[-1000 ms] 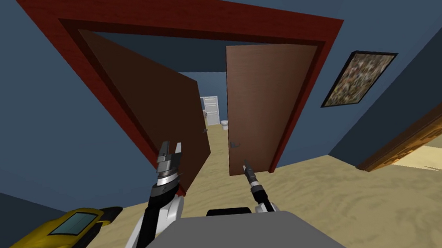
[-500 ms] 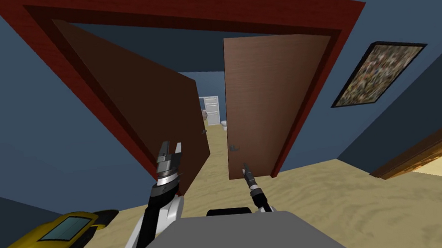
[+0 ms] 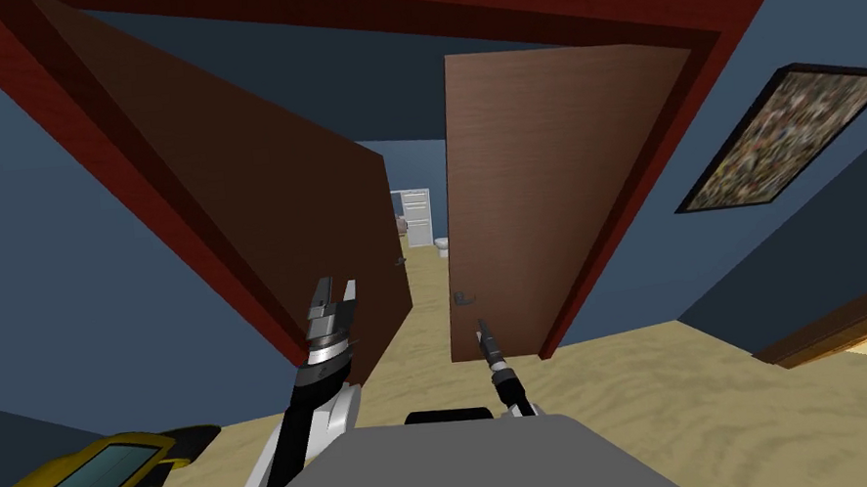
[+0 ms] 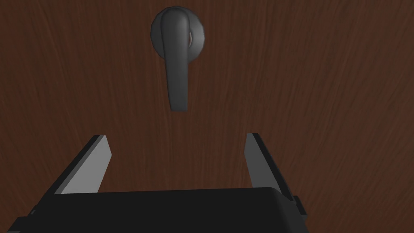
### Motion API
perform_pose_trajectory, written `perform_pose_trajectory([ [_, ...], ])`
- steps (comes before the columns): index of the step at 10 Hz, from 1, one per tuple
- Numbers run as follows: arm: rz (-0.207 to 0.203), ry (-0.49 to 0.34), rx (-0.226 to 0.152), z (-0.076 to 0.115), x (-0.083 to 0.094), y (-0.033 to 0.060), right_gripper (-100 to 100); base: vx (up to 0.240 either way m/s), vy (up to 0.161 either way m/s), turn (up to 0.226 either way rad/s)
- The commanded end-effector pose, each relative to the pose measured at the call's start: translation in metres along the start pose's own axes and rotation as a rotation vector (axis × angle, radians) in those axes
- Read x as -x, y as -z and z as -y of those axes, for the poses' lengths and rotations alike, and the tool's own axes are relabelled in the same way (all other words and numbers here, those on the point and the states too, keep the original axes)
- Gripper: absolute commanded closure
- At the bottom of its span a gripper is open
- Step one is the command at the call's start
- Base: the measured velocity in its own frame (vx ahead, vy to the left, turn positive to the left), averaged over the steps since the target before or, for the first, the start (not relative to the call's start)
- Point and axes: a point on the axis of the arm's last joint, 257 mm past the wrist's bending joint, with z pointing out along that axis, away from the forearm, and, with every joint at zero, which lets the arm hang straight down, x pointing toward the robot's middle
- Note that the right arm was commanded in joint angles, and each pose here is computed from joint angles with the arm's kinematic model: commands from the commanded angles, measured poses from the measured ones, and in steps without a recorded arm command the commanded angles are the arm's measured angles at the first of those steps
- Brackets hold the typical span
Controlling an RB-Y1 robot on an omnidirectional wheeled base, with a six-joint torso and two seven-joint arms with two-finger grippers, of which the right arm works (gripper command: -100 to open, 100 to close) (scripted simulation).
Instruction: Push the door open
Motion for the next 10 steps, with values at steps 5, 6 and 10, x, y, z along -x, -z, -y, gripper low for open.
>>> perform_pose_trajectory([
  [5,0.014,-0.003,-0.003,0.0017,0.0039,-0.0063,-100,0.203,0.013,0.027],
  [6,0.017,-0.006,-0.003,0.0018,0.0033,-0.0074,-100,0.185,0.024,0.018],
  [10,0.02,-0.012,-0.003,0.0016,0.0017,-0.009,100,0.104,0.018,0.009],
])
